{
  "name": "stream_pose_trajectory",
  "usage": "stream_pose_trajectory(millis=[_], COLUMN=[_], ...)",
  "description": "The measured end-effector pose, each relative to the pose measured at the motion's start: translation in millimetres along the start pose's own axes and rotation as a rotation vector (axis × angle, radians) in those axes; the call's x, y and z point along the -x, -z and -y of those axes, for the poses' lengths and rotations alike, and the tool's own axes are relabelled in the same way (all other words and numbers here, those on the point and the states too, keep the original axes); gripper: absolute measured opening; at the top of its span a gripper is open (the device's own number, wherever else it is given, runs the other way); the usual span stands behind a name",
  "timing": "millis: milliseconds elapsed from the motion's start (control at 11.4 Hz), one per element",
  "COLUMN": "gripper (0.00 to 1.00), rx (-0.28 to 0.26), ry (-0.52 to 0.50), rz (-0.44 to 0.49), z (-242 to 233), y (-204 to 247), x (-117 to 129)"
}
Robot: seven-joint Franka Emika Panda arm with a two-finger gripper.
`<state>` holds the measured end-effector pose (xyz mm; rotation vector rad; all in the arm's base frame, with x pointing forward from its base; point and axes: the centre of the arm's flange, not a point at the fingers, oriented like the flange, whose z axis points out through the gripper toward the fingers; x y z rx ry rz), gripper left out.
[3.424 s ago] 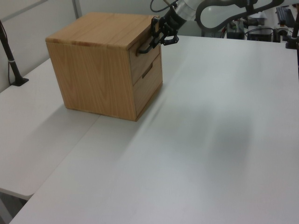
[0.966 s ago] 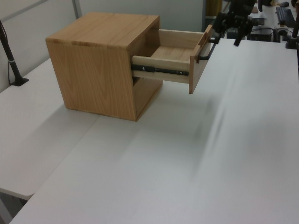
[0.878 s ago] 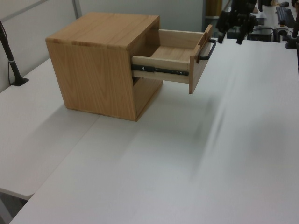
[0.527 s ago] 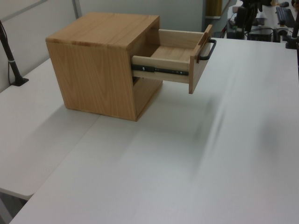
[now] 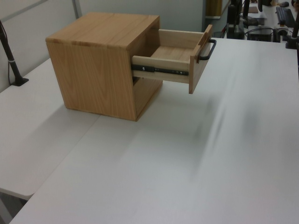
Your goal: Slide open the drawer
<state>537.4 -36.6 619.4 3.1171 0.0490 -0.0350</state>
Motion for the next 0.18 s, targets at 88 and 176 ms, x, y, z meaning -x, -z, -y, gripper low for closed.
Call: stream_pose_trajectory(millis=[88,176], gripper=[1.00,1.00], rx=[0.000,0.000], ry=[-0.004,-0.004], rz=[0.001,-0.001], z=[-3.4,-3.8], y=[2.3,3.7], x=[-0.3,-0.1])
